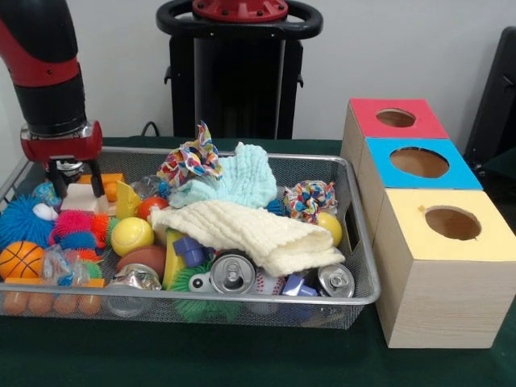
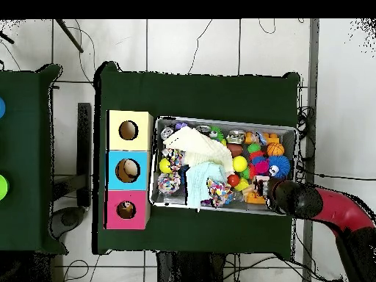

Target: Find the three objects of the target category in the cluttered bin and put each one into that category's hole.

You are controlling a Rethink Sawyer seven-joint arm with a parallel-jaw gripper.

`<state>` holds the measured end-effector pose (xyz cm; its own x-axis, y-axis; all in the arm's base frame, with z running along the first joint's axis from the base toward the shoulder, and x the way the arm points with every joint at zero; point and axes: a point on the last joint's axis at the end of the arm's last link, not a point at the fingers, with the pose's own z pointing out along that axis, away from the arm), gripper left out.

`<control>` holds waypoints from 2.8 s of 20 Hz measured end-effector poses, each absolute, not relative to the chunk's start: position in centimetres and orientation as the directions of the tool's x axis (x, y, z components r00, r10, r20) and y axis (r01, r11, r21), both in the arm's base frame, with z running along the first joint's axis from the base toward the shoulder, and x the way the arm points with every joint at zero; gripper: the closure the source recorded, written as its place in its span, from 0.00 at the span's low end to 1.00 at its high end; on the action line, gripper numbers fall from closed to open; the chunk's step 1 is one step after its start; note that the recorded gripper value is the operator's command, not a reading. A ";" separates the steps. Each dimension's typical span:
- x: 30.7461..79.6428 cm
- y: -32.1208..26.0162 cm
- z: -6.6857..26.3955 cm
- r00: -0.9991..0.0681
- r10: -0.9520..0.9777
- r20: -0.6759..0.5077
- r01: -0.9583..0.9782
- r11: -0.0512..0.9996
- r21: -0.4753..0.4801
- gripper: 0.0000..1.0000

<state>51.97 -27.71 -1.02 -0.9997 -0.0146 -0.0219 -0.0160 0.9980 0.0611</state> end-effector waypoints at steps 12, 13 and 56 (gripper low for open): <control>54.5 -29.7 -1.9 -0.996 0.006 -0.091 0.002 0.999 0.047 1.00; 54.6 -29.6 -2.3 -0.995 0.006 -0.098 0.001 0.999 0.050 1.00; 53.9 -27.8 -4.3 -0.994 -0.046 -0.098 -0.051 0.997 0.051 0.00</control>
<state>53.91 -27.84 -4.27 -0.9941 -0.0457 -0.0980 -0.0509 0.9974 0.0508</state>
